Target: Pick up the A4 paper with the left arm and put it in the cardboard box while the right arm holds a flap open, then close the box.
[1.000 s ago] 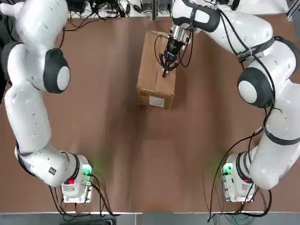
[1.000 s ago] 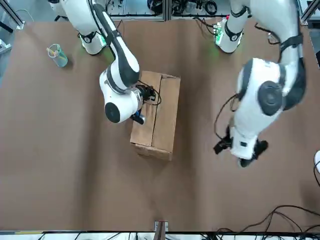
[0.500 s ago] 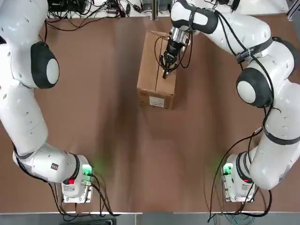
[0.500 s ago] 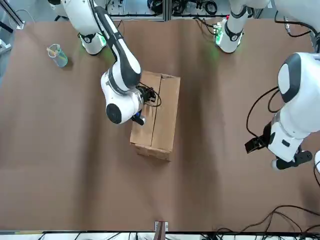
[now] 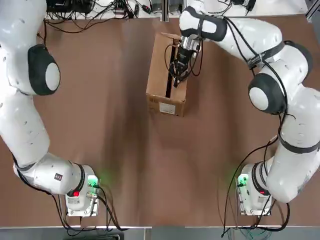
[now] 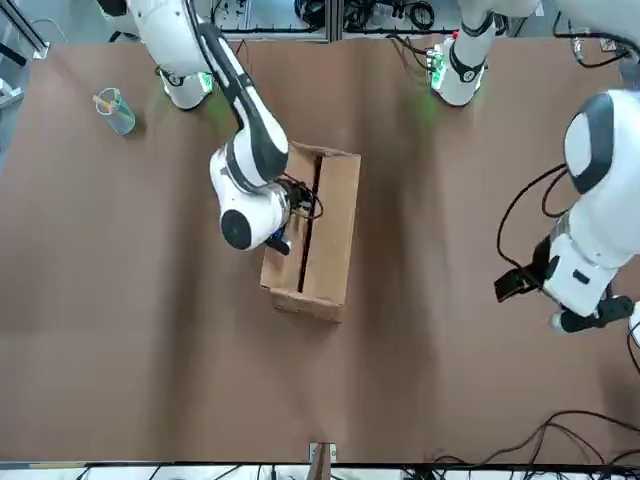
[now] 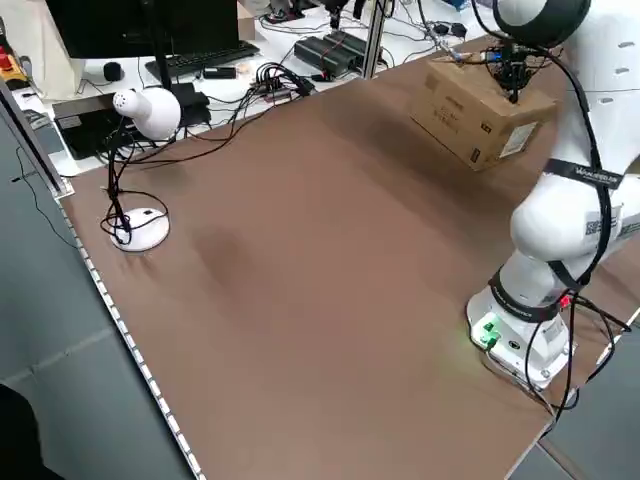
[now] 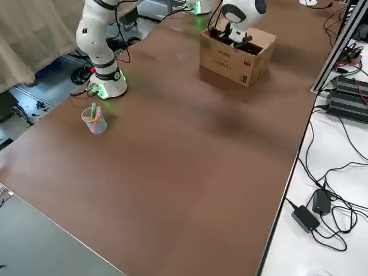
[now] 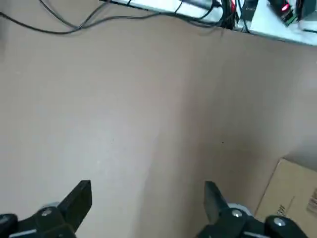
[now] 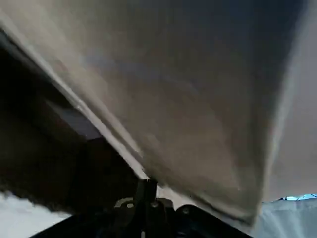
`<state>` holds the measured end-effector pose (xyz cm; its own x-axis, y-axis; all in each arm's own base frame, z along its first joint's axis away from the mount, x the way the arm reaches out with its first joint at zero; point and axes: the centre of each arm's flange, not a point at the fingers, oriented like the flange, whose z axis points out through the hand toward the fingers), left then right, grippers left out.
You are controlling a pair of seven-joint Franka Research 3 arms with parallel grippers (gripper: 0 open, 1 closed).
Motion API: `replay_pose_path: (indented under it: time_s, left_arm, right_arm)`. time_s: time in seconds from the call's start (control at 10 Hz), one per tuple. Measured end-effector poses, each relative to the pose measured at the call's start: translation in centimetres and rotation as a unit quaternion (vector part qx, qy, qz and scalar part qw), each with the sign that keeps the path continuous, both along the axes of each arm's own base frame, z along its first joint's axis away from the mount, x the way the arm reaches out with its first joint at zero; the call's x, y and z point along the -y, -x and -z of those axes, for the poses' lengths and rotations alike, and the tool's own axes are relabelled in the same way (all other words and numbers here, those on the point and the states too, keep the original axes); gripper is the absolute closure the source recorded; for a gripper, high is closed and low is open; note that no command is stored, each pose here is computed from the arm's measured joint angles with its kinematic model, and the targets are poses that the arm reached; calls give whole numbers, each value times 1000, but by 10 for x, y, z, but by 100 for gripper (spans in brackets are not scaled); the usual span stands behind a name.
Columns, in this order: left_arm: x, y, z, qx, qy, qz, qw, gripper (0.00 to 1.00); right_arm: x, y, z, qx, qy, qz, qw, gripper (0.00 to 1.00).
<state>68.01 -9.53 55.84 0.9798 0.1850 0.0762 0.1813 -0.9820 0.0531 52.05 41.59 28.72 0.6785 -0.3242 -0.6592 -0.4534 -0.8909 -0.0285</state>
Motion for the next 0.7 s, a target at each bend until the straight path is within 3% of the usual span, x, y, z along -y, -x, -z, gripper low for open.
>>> replay_pose_path:
  time_s: [0.1,0.2,0.3,0.6,0.7]
  left_arm:
    - [-10,7,-8,-5,12,17,1000,0]
    - [-19,10,-8,-9,19,35,999,0]
    - [-24,11,-6,-12,21,55,998,0]
    - [-32,31,-7,-19,15,109,994,0]
    - [-34,42,-6,-20,10,112,993,0]
  right_arm:
    - [0,-1,-1,1,0,1,1000,97]
    - [-1,-2,-4,2,1,5,1000,88]
    - [0,-6,-11,2,1,2,1000,71]
    - [20,-41,-83,-4,6,19,1000,45]
    - [21,-49,-106,6,8,33,999,44]
